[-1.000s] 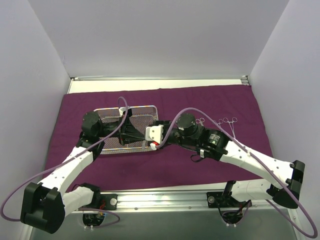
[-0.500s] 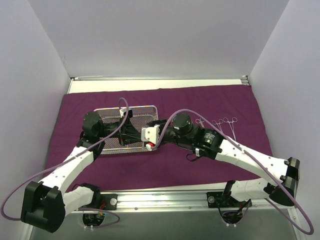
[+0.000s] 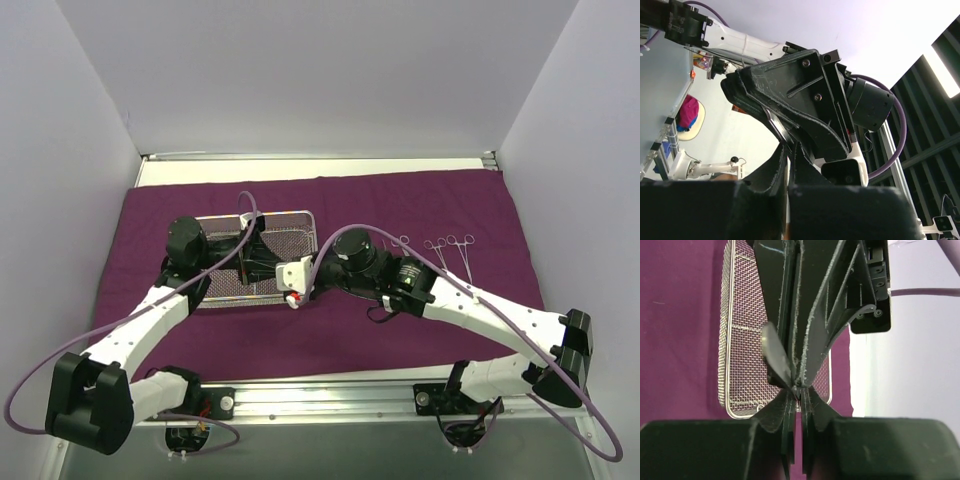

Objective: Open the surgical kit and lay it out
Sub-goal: Place the medical item in the surgical kit.

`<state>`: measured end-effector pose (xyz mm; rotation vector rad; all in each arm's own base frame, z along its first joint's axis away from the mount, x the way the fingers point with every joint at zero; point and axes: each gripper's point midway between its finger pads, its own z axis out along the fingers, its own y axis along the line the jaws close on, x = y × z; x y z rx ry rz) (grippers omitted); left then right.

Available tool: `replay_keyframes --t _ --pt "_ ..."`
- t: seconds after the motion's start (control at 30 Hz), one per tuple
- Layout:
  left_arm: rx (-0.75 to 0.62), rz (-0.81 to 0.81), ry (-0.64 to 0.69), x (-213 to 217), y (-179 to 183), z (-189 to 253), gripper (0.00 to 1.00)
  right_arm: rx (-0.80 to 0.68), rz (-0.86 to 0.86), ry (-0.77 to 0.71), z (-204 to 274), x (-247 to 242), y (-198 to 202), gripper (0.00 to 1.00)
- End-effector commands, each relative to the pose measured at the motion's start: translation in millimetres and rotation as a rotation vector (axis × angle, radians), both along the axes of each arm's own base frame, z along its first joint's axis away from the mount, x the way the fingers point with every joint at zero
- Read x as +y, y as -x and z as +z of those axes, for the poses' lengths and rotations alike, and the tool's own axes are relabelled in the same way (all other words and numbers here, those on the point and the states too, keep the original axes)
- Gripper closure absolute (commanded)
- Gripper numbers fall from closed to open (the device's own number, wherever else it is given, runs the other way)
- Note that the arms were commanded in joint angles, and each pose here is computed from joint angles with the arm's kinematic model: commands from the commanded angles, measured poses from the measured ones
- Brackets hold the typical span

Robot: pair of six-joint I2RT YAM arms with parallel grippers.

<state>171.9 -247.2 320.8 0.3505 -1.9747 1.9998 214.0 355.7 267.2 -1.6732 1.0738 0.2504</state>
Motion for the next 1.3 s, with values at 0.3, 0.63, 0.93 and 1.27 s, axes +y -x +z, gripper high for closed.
replay_keyframes --t 0.3,0.63,0.93,1.27 --pt "0.08 0.053 0.033 -2.8 -19.2 26.3 0.6 0.053 -0.045 -0.188 28.9 5.9 2.7 1.0" --pt "0.027 0.091 -0.064 5.1 -31.5 4.9 0.27 0.25 -0.193 -0.178 -4.4 -27.0 -7.7 1.0" --pt "-0.031 0.387 -0.34 32.0 -107.6 -33.9 0.24 0.571 -0.628 -0.241 -47.9 -90.9 -37.1 1.0" --pt "-0.184 0.304 -0.893 72.4 -132.8 -93.4 0.06 0.956 -1.166 -0.169 -109.0 -132.3 -62.9 1.0"
